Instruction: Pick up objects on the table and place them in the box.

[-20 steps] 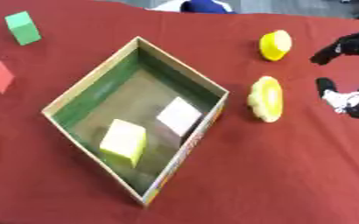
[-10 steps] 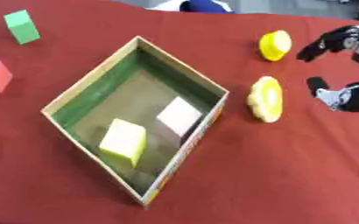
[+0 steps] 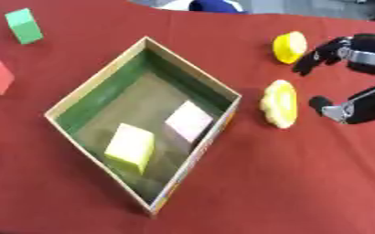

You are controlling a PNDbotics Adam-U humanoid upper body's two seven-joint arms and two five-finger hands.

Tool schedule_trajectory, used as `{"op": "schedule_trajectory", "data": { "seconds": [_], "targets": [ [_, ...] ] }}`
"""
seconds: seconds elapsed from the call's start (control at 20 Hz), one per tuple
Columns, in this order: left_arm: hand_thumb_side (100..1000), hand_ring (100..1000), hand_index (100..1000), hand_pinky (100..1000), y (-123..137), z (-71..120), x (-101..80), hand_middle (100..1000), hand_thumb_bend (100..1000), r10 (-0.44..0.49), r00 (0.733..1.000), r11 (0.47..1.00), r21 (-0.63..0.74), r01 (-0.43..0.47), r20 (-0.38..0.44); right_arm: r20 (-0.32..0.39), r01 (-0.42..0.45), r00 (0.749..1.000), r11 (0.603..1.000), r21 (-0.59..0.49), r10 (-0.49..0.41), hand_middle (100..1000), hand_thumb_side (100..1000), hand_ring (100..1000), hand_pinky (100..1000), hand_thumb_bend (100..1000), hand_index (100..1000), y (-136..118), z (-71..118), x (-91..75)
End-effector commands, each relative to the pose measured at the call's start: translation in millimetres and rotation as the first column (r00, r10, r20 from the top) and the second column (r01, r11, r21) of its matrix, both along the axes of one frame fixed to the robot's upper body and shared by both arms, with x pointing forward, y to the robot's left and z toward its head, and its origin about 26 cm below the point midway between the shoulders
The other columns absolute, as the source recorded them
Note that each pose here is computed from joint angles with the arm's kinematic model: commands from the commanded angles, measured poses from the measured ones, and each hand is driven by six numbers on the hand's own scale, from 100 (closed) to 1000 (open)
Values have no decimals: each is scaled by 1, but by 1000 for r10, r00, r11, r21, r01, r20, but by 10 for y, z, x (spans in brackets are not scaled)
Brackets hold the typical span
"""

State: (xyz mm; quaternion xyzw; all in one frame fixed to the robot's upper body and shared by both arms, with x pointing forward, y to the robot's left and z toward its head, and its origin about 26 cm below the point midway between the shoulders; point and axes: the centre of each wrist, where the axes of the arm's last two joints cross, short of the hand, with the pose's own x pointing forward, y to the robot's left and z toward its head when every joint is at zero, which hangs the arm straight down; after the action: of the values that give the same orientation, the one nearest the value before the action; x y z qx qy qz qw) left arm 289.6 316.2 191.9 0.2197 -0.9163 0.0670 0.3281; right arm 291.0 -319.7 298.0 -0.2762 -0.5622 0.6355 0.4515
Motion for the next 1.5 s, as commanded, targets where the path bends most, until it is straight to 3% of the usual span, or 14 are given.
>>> {"op": "schedule_trajectory", "data": {
  "seconds": [0.05, 0.2, 0.4, 0.95, 1.35, 1.5],
  "targets": [
    [321, 568, 793, 727, -1, 111, -20, 565, 138, -13, 999, 999, 33, 12, 30, 18, 21, 1000, 1000, -3, -21, 762, 100, 897, 887, 195, 850, -8, 81, 19],
    [311, 568, 793, 728, -5, 112, -18, 565, 136, -17, 999, 999, 33, 16, 30, 29, 33, 999, 999, -6, -32, 769, 100, 899, 888, 171, 851, -1, 74, 72],
    [325, 567, 793, 728, -11, 113, -16, 565, 132, -21, 999, 999, 31, 20, 29, 46, 63, 997, 997, -43, -61, 789, 100, 904, 894, 316, 861, -50, 43, 199],
    [335, 565, 794, 728, -28, 119, -8, 563, 120, -33, 999, 999, 18, 33, 35, 100, 132, 988, 984, -117, -121, 812, 100, 908, 896, 388, 867, -216, -84, 557],
    [343, 564, 794, 729, -36, 114, -6, 563, 109, -38, 999, 999, 7, 38, 37, 82, 164, 985, 974, -159, -152, 813, 100, 906, 894, 400, 863, -347, -192, 728],
    [345, 564, 794, 729, -37, 113, -6, 562, 106, -39, 999, 999, 4, 39, 38, 67, 157, 987, 972, -175, -147, 765, 100, 896, 887, 394, 845, -360, -235, 768]
  ]
}}
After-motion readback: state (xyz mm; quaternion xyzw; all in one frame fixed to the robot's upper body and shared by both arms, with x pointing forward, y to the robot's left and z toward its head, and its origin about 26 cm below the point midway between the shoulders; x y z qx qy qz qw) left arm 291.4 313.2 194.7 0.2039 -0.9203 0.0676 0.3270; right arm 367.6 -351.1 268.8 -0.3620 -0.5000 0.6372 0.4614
